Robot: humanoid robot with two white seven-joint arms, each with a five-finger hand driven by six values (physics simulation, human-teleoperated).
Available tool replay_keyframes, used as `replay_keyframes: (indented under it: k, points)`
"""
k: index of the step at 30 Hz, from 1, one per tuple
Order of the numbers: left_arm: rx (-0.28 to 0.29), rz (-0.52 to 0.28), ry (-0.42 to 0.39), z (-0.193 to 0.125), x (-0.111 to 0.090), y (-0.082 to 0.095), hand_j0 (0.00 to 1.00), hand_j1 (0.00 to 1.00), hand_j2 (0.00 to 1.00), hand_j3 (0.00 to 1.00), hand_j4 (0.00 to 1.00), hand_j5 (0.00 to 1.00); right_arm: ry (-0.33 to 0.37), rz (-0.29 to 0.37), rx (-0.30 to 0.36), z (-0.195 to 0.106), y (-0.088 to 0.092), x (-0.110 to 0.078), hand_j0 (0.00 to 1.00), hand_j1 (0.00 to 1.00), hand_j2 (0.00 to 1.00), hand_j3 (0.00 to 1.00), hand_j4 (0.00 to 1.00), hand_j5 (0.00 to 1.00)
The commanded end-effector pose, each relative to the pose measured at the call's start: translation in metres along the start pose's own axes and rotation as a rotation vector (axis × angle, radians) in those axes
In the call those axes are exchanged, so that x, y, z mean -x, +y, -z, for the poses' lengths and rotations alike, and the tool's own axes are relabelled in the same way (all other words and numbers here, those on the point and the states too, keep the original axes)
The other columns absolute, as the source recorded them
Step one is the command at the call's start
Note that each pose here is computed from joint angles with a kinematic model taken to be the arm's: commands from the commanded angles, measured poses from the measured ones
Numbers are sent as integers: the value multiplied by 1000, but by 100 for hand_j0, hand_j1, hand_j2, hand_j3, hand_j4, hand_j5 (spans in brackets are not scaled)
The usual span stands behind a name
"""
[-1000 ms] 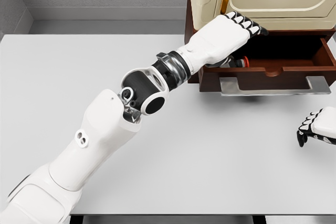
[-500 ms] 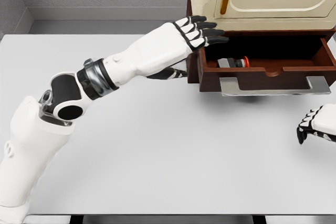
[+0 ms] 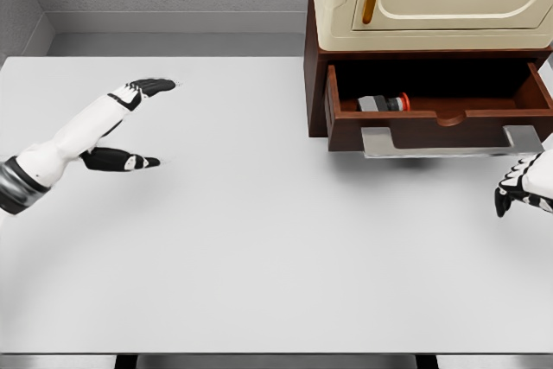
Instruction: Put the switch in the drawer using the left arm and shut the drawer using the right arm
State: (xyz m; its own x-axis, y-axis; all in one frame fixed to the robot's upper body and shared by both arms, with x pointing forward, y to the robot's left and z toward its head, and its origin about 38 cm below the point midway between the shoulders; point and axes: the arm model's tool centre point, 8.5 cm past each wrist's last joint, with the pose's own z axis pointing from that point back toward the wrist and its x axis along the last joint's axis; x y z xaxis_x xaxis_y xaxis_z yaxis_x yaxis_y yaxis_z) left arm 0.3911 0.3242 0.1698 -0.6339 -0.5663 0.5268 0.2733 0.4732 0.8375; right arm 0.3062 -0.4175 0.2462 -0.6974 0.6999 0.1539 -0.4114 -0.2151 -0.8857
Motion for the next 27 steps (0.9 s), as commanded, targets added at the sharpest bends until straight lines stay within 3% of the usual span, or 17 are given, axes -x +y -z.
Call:
replay_keyframes:
  k: [1,9,27]
  points:
    - [10,-59,168,-31,49,-11,100,100,100,100,100,100,4,16,21,-1,-5,1,37,37,37,37,37,37]
    - [-11,-91,245,-52,67,-14,100,100,100,100,100,100,0,26,34,-1,-7,0,37,37,37,37,37,37]
    - [-20,-90,255,-55,69,-13,100,100,100,100,100,100,-6,-3,165,0,-37,1,36,36,36,36,36,36]
